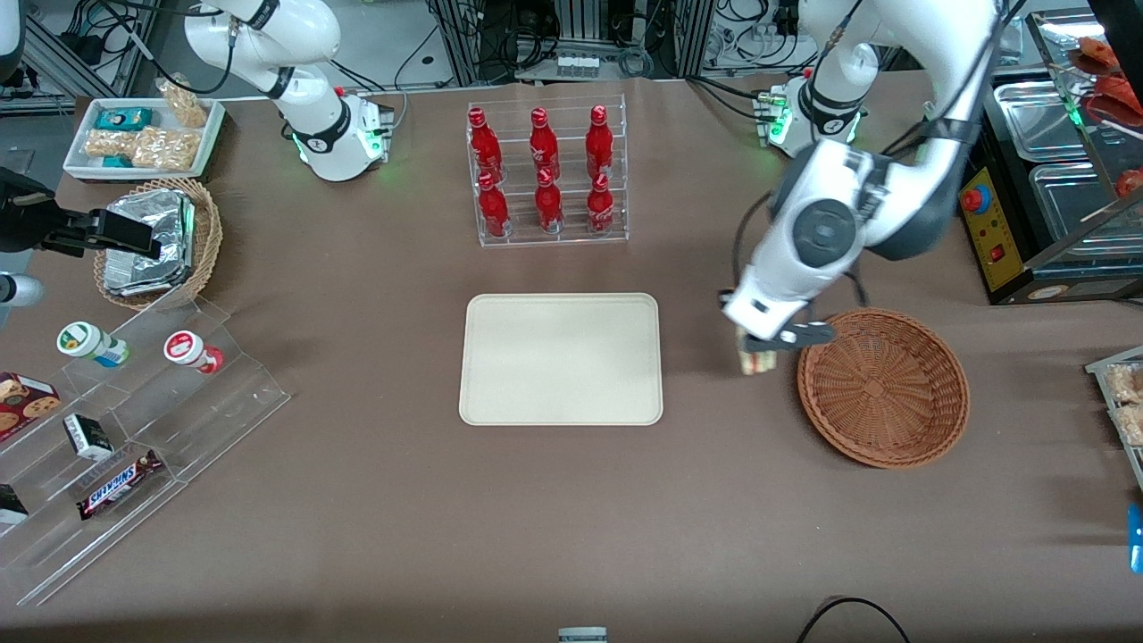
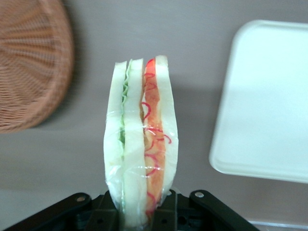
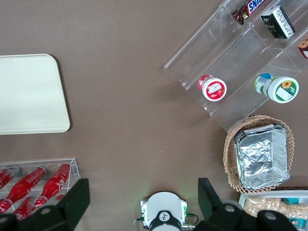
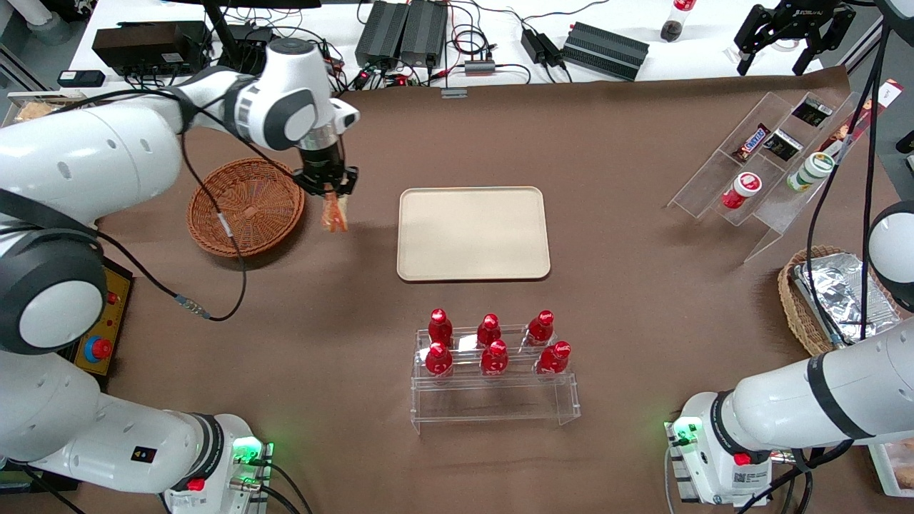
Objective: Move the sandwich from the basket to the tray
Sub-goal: 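Lift the sandwich and carry it with the left gripper over the tray, then lower the sandwich upright onto the tray and open the left gripper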
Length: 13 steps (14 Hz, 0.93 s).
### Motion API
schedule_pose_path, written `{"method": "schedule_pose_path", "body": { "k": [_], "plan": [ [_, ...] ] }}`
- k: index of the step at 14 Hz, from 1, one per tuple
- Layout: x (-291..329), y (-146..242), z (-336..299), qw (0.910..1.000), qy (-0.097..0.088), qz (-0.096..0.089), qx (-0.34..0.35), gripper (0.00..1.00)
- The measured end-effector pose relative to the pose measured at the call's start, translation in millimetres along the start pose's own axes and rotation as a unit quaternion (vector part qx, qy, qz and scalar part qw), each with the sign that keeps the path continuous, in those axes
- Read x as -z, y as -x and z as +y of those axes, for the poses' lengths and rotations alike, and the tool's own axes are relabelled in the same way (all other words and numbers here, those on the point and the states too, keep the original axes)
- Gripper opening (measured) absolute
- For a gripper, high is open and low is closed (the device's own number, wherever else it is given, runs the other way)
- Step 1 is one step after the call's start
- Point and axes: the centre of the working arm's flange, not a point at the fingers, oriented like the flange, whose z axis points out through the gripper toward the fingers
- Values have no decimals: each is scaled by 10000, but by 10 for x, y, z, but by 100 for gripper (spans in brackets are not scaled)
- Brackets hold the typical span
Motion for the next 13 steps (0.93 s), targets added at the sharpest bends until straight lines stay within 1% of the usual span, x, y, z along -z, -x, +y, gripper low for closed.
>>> {"method": "schedule_pose_path", "body": {
  "k": [2,4,5,6,7,8,9,11,13],
  "plan": [
    [-123,92,493,9994,128,-128,-302,15],
    [-327,171,1048,9980,176,-230,-563,16],
    [-441,209,1312,9977,195,-235,-598,16],
    [-552,237,1547,9977,249,-200,-604,16],
    [-661,257,1732,9976,317,-152,-604,19],
    [-767,286,1896,9975,399,-85,-584,19],
    [-868,330,2045,9974,486,-12,-531,22],
    [-1047,404,2279,9968,652,118,-456,22],
    [-1173,469,2452,9965,687,121,-459,24]
  ]
}}
